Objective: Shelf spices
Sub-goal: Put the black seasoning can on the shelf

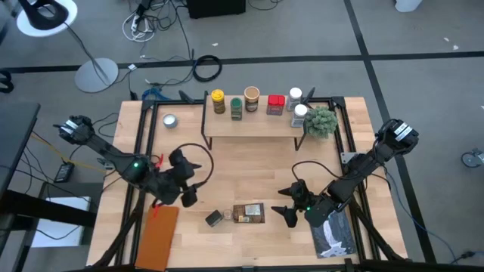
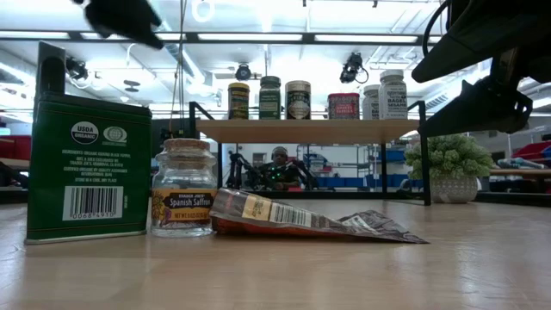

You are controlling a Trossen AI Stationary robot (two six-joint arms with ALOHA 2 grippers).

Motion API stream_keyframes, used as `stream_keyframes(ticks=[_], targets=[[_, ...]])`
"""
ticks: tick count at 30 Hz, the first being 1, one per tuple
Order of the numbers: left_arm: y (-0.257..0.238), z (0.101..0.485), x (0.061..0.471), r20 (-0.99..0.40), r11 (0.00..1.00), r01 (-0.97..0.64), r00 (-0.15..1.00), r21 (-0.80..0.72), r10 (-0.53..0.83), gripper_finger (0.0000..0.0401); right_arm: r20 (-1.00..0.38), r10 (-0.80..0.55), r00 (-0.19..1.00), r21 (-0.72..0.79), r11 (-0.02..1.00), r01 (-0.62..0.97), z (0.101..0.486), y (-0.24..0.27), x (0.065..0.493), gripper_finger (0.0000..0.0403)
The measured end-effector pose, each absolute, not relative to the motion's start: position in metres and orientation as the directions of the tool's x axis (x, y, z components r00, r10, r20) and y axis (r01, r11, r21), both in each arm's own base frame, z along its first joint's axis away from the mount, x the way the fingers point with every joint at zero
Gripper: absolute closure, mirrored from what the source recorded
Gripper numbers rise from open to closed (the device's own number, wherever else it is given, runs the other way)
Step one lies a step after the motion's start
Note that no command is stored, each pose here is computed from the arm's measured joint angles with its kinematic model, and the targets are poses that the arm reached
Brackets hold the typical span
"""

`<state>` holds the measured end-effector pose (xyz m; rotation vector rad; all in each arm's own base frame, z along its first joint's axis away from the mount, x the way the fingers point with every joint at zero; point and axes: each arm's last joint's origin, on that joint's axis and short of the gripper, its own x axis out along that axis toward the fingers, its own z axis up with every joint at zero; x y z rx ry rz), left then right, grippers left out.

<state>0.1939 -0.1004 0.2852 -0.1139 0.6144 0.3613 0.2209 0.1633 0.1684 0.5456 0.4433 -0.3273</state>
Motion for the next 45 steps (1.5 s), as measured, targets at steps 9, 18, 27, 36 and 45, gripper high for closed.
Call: stream_keyframes(ticks=[9, 18, 27, 36, 45], targets=[[-0.112, 0.255, 0.181, -0.751, 0.923, -0.347, 0.651, -0.166, 0.11, 0.0376, -0.486, -0.18, 0.855, 0.422, 0.809, 0.41, 0.168, 0.163, 0.221, 0.0028], [-0.133, 0.189, 0.195, -0.812, 0.892, -0.369, 0.584, -0.26, 0.004, 0.0399, -0.486, -0.179, 0.855, 0.41, 0.817, 0.404, 0.168, 0.163, 0.221, 0.0028], [-0.161, 0.137, 0.224, -0.853, 0.853, -0.373, 0.501, -0.365, -0.146, 0.04, -0.482, -0.173, 0.859, 0.421, 0.814, 0.4, 0.169, 0.163, 0.222, 0.0028], [-0.171, 0.117, 0.262, -0.744, 0.774, -0.412, 0.659, -0.48, -0.111, 0.0401, -0.474, -0.161, 0.866, 0.439, 0.809, 0.391, 0.17, 0.164, 0.223, 0.0028], [-0.135, 0.121, 0.314, -0.538, 0.744, -0.444, 0.832, -0.5, 0.135, 0.0401, -0.476, -0.139, 0.868, 0.453, 0.808, 0.378, 0.171, 0.165, 0.223, 0.0028]])
